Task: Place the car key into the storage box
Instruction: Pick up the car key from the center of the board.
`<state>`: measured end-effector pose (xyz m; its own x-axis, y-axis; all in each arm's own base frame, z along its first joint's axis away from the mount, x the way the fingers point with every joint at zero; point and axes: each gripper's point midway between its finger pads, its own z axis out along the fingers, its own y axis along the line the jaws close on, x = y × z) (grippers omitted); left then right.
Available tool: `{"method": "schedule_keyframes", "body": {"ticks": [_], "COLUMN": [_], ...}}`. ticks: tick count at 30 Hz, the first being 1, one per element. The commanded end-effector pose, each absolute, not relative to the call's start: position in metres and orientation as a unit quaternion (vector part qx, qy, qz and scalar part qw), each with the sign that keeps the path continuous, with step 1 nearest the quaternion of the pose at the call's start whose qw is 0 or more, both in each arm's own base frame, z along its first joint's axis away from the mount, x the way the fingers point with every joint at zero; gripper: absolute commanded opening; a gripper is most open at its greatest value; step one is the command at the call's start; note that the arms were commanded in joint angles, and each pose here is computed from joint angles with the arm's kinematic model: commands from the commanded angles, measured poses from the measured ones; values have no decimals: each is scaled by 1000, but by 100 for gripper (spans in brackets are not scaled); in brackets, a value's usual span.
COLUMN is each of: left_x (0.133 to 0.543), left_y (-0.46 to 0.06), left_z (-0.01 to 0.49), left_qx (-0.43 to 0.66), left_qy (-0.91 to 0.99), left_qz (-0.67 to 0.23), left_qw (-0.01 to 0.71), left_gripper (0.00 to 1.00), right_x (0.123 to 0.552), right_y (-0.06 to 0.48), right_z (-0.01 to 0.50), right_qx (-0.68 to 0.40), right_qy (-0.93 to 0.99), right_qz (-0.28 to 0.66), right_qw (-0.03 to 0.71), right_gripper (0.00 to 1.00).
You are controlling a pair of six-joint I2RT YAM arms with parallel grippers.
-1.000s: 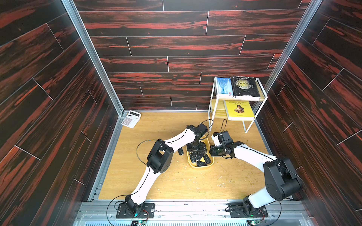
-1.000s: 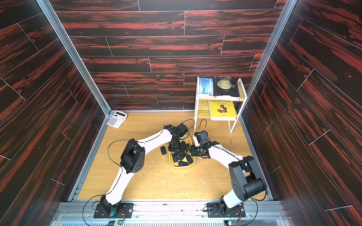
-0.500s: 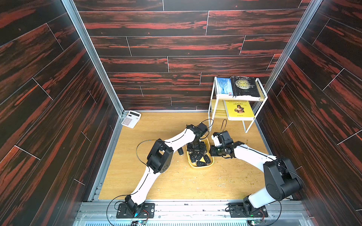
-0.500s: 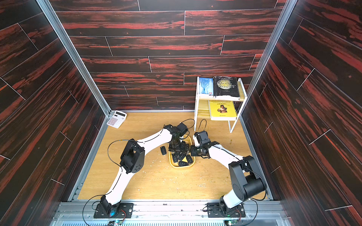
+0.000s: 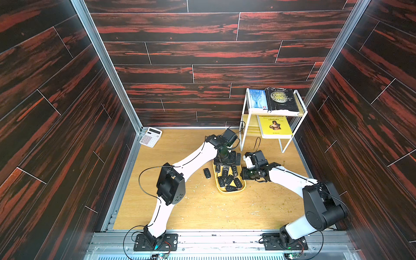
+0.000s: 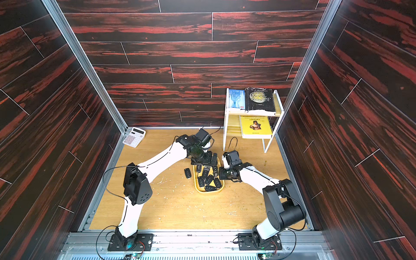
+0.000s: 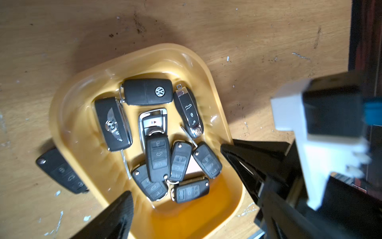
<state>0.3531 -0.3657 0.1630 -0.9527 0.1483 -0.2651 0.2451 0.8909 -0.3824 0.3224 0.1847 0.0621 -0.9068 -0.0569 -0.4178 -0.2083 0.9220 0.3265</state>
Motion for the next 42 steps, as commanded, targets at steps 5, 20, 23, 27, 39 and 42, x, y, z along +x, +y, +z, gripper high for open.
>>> {"method": "schedule_keyframes", "body": {"ticks": [5,20,23,27,39,42], "left_x": [339,319,320,322,323,319], "left_y": [-281,-93,-96,-101,-68,-51], "left_z": [286,202,183,163,158,163], "left_qx": [53,-84,-85,-86,-170,-184], "left_qy": [943,965,973,980,966,963], "left_qz": [-170,-52,-56,-63,-122,-111], "left_qw": [281,241,209,171,155,165], "left_gripper": [100,100,96,94,94,95], "right_x": [320,320,321,320,327,333], "right_y": [187,186,184,184,180,179], "right_z": [51,61,61,62,68,84], "right_qx": [-70,-68,-67,-67,-67,-63], "right_qy": [963,962,963,963,962,957], "right_qz": [185,184,179,179,165,164], "right_qw": [181,189,191,190,208,233], "right_gripper": [10,10,10,15,93,93]}}
